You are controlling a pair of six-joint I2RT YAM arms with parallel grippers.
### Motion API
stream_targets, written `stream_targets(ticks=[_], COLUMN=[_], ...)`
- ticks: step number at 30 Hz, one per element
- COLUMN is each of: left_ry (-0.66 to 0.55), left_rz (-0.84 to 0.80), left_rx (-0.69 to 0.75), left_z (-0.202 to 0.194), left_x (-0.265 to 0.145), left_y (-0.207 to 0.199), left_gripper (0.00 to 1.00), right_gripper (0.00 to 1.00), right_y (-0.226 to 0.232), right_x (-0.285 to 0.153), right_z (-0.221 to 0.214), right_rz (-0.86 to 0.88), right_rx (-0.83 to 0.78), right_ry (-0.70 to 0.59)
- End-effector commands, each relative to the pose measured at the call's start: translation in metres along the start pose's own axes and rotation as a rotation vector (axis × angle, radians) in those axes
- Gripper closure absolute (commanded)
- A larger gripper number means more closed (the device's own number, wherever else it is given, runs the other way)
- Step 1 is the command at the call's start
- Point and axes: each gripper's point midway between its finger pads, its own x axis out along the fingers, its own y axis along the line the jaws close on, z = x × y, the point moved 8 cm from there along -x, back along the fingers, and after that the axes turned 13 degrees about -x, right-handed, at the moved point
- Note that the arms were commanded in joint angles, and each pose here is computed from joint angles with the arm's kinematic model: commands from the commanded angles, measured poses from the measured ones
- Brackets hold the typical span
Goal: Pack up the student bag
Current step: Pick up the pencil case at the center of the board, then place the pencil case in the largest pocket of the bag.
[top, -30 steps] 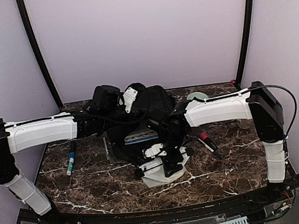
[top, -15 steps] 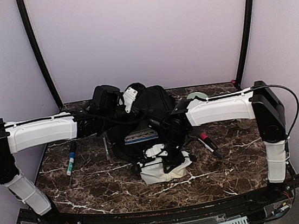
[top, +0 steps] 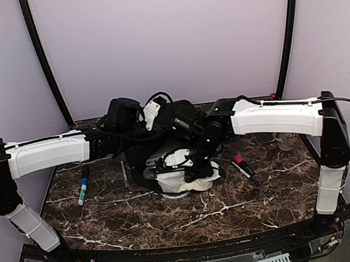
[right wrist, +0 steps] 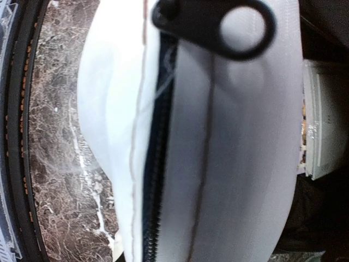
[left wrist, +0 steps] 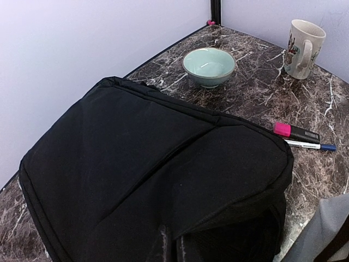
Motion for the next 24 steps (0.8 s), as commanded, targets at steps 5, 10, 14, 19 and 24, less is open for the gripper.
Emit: stream_targets(ticks=[5, 10, 14, 19, 24], left_ry=[-0.078, -0.069, -0.052, -0.051, -0.046], left_rz=[-0.045, -0.088, -0.120, -0.107, -0.124], left_rx=[-0.041, -0.034, -0.015, 0.000, -0.002], left_z=[0.045, 0.069, 0.086, 0.094, 0.096], left_x=[-0.017, -0.029, -0.038, -0.044, -0.046], left_y=[0.001, -0.005, -0.010, -0.009, -0.011], left_gripper=[1.00, 1.00, 1.00, 1.00, 1.00], right_gripper=[0.86, 0.86, 0.86, 0.86, 0.87], right_y=[-0.040, -0.051, -0.051, -0.059, -0.067], right_x=[-0.020, -0.017, -0.013, 0.004, 0.009], right_z=[0.019, 0.028, 0.032, 0.028, 0.030], right_rz=[-0.361, -0.594, -0.740, -0.882, -0.990], right_rx=[-0.065, -0.191, -0.293, -0.374, -0.416], right_ry=[0.018, 0.055, 0.099, 0.196, 0.215])
